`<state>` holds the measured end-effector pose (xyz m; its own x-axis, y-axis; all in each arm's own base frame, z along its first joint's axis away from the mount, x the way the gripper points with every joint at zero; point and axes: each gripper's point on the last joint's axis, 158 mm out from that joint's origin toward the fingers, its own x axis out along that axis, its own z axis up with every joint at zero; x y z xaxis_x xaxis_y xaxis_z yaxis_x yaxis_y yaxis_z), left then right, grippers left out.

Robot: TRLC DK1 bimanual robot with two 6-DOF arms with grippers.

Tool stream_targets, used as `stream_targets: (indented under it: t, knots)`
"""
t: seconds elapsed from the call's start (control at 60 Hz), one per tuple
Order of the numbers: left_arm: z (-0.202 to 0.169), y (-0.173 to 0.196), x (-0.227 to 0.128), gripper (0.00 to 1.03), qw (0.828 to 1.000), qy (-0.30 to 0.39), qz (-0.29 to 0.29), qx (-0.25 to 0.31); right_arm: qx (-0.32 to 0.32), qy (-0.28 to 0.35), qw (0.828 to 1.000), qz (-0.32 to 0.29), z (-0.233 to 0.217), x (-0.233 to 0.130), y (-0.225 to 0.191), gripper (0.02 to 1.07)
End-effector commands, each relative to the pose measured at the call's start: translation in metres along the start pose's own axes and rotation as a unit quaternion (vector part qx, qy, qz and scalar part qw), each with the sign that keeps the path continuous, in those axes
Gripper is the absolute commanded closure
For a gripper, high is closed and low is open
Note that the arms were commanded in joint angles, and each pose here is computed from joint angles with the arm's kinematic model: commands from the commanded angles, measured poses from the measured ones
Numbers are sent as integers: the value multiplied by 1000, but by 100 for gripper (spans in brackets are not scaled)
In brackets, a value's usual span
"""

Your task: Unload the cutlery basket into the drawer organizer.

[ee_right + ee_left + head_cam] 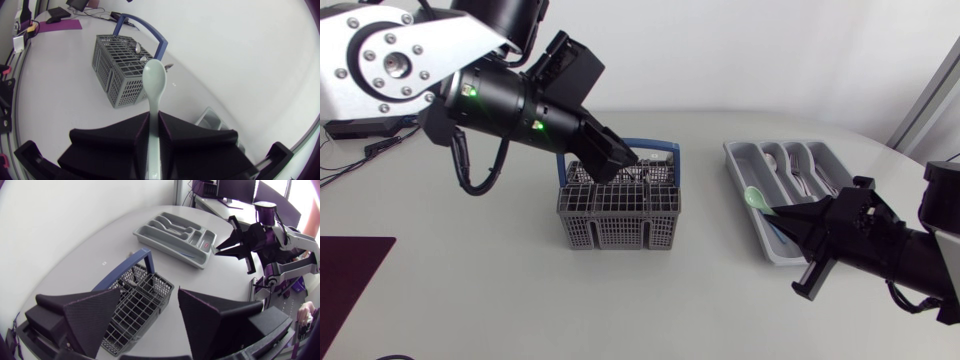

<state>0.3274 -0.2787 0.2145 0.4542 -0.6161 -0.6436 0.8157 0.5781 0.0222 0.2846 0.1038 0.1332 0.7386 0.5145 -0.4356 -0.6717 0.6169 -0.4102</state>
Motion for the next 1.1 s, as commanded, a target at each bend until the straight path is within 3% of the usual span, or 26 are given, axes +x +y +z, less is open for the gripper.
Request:
stream_targets:
  t: [0.0, 0.283, 0.767, 1.083]
  knots:
    - [-7, 6, -7, 5, 1000, -4, 12, 8, -19, 19, 1000, 14, -22, -1, 2, 99]
    - [-29, 8, -9, 5, 1000, 8, 18, 20, -69, 58, 994, 54, -72, -3, -21, 100]
    - [-57, 10, -4, 5, 998, 37, 24, 48, -98, 138, 979, 113, -161, -8, -115, 101]
    - [-68, 17, -10, 5, 997, 38, 35, 52, -158, 198, 953, 168, -222, -9, -119, 101]
